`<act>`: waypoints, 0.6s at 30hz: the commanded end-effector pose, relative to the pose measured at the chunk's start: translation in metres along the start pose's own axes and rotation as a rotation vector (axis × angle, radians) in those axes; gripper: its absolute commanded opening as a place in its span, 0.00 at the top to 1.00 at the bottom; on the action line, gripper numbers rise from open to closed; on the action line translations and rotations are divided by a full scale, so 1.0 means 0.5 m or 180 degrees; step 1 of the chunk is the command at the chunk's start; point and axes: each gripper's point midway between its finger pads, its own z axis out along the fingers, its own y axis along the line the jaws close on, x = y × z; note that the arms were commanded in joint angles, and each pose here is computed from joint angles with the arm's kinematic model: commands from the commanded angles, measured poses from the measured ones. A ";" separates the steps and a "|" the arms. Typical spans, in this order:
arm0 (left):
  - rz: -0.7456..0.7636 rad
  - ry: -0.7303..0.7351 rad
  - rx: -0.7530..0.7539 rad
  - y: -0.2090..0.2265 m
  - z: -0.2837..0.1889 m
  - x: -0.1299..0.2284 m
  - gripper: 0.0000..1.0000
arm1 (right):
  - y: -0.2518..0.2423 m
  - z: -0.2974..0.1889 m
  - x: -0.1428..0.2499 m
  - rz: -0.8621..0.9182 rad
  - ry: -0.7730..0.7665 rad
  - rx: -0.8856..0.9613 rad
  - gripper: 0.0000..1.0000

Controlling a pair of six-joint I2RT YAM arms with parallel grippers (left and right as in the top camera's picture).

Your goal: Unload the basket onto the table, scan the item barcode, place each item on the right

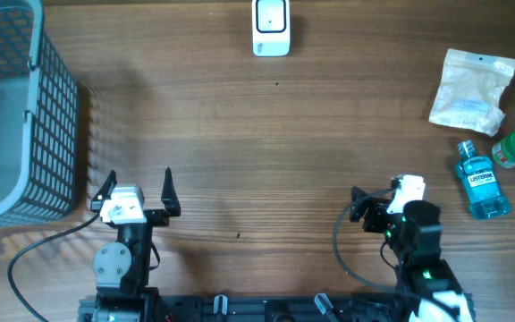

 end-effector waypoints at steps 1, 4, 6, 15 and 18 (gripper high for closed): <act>-0.0033 -0.0010 0.0001 0.001 0.000 0.002 0.00 | 0.027 -0.044 -0.099 -0.0075 -0.0736 -0.0186 0.00; -0.0033 -0.0010 0.0001 0.001 0.000 0.002 0.00 | 0.031 -0.083 -0.161 0.0257 -0.1218 -0.0290 0.00; -0.0033 -0.0008 0.0001 0.001 0.000 0.002 0.00 | 0.033 -0.111 -0.193 0.0249 -0.1506 -0.0320 0.00; -0.0033 -0.0008 0.0001 0.001 0.000 0.002 0.00 | 0.028 -0.162 -0.242 0.0181 -0.1991 -0.0305 0.00; -0.0033 -0.0008 0.0001 0.001 0.000 0.002 0.00 | 0.030 -0.162 -0.242 0.0157 -0.1987 -0.0313 0.00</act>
